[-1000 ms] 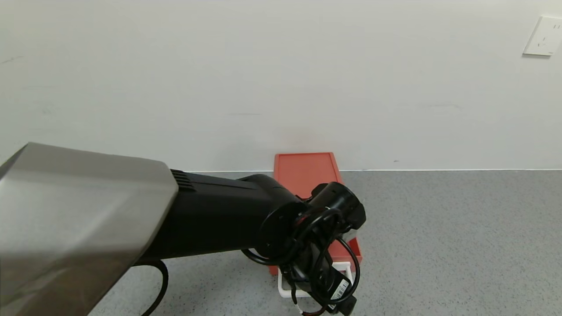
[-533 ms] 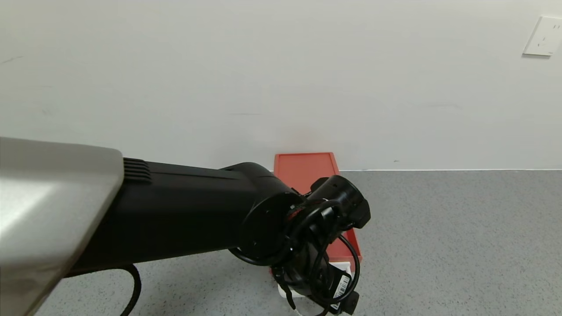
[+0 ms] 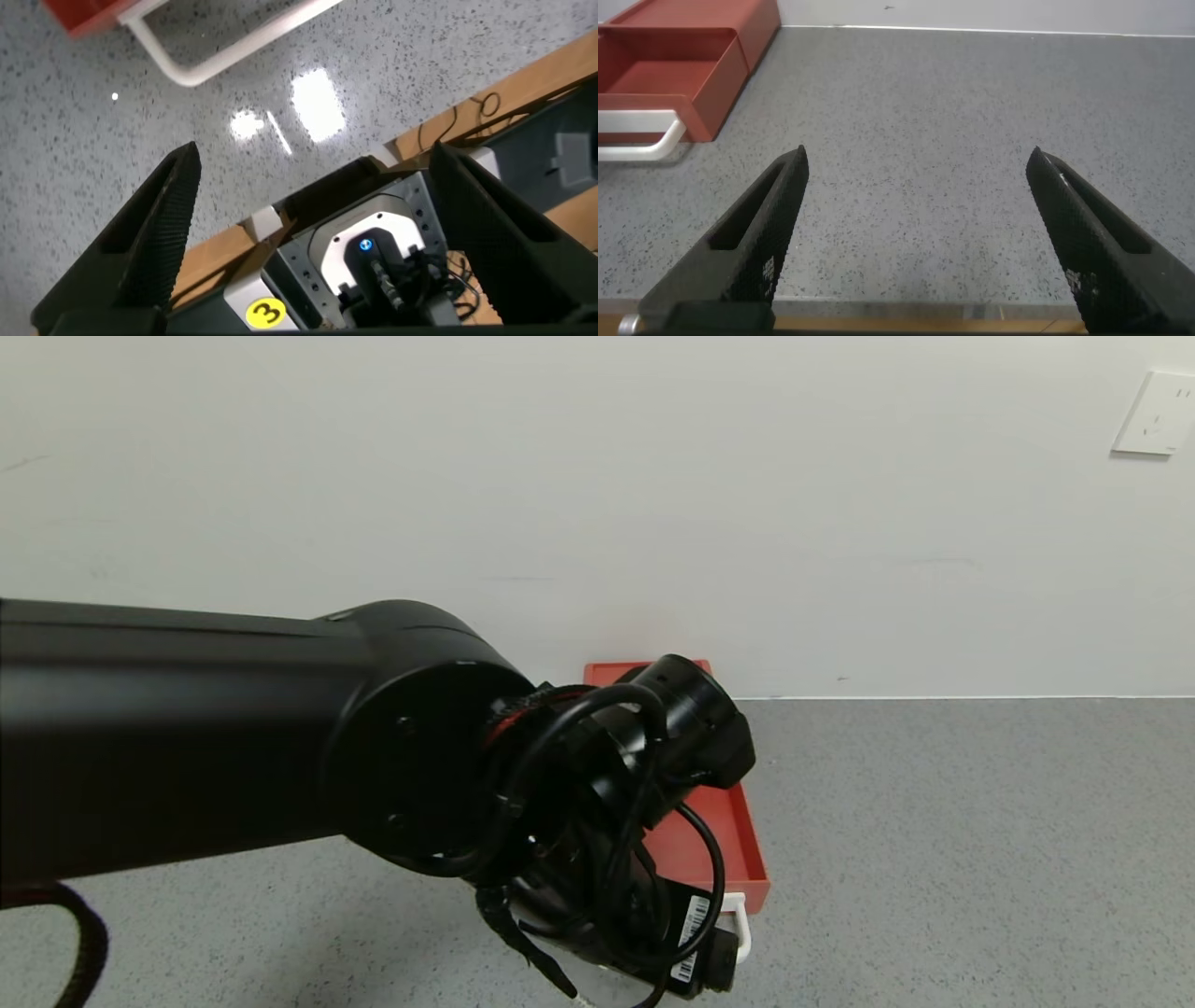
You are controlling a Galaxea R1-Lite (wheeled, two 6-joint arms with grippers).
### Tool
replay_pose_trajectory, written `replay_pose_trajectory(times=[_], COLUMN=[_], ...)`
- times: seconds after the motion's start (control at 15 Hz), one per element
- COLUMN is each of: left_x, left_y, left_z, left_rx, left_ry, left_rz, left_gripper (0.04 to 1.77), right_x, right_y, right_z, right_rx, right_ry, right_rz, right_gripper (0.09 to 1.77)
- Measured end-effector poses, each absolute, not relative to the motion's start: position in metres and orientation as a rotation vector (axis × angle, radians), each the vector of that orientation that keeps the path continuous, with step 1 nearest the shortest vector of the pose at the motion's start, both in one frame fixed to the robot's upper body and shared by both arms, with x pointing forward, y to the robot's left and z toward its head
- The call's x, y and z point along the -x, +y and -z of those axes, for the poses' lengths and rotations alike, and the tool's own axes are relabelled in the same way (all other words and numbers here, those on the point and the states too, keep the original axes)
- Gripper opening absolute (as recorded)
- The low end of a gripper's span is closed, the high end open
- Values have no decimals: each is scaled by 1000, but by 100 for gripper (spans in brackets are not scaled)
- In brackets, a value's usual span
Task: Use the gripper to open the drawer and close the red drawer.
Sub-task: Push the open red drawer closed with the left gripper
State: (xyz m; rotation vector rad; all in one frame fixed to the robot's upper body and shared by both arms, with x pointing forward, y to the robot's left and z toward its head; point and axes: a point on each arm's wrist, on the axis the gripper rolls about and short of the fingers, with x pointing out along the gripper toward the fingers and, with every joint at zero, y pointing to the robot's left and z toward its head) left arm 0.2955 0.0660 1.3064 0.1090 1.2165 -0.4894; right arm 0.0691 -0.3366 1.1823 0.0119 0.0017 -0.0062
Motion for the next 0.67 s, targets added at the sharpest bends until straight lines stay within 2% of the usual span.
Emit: replay_pose_trajectory(times=[0.33, 0.67], left_x=[-288, -289], left_y=[87, 101], left_z=[-1331, -1339], left_rx=[-63, -24], left_ry=[1172, 1193], left_rz=[478, 421], left_gripper=[175, 175], right_x=[-69, -69], right_y=[-337, -337], right_z=[-1182, -1182], right_rx=[-12, -12], right_ry=[2, 2], right_rz=[6, 6], right_gripper=[171, 171])
